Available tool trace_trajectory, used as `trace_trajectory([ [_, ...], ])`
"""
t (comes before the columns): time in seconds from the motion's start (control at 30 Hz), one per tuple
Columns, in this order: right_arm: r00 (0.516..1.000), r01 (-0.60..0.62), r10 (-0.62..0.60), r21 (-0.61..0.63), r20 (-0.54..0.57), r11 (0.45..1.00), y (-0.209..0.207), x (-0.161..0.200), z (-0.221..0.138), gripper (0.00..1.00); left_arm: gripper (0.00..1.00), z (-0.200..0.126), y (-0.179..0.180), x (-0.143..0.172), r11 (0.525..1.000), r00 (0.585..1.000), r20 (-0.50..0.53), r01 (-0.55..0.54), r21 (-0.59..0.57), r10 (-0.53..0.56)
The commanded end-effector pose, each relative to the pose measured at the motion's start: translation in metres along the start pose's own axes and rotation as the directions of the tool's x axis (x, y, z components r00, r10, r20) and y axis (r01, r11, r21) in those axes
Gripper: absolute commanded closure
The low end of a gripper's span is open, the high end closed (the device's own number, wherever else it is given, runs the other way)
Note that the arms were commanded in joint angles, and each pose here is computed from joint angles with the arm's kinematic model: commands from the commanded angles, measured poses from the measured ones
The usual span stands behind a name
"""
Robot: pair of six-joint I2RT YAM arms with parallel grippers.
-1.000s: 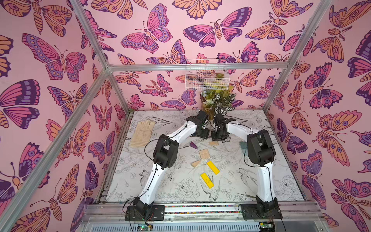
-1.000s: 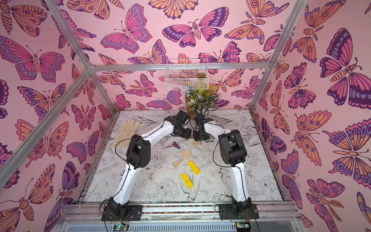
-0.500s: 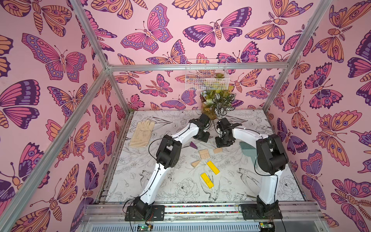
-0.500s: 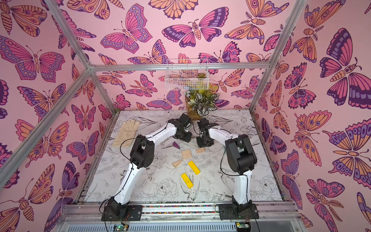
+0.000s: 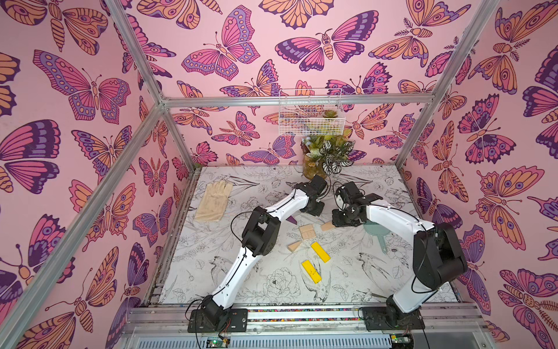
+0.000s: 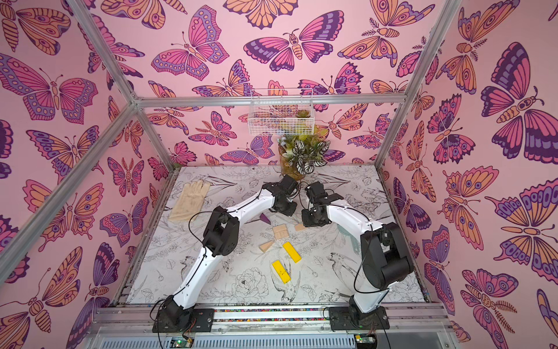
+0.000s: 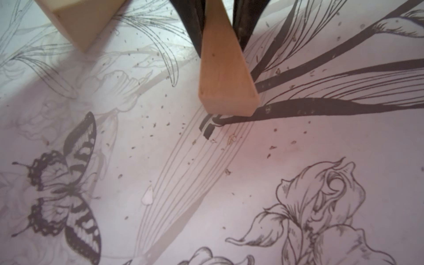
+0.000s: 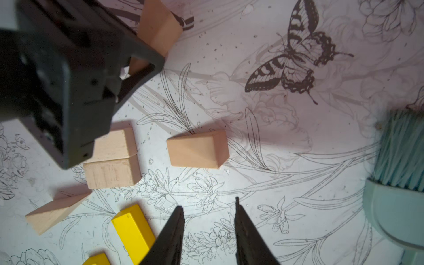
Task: Assemble a small pinwheel with building blocks
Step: Assemble the building block at the center of the board.
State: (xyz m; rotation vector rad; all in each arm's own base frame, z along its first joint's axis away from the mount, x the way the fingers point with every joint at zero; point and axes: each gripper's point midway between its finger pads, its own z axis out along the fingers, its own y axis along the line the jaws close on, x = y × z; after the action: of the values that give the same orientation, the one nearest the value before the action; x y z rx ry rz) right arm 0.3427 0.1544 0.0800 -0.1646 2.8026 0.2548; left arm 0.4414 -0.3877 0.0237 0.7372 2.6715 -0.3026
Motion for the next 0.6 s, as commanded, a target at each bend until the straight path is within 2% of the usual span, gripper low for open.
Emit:
trace_trajectory([
  [0.0,1.000,-0.016,0.016,-0.002,0.009,1.000,0.001,0.004,-0.002,0.60,0.82,0.008,0.007,0.024,0.999,0.997,-0.069,0.025,-0.040,-0.027],
  [0.33,1.000,-0.023,0.023,-0.009,0.008,1.000,0.001,0.008,-0.001,0.61,0.90,-0.002,0.006,0.043,0.997,0.994,-0.098,0.046,-0.064,-0.052],
  [0.57,0.999,-0.032,0.032,-0.009,0.003,0.999,0.000,0.012,0.001,0.61,0.91,-0.005,-0.001,0.052,0.997,0.993,-0.100,0.058,-0.058,-0.063],
])
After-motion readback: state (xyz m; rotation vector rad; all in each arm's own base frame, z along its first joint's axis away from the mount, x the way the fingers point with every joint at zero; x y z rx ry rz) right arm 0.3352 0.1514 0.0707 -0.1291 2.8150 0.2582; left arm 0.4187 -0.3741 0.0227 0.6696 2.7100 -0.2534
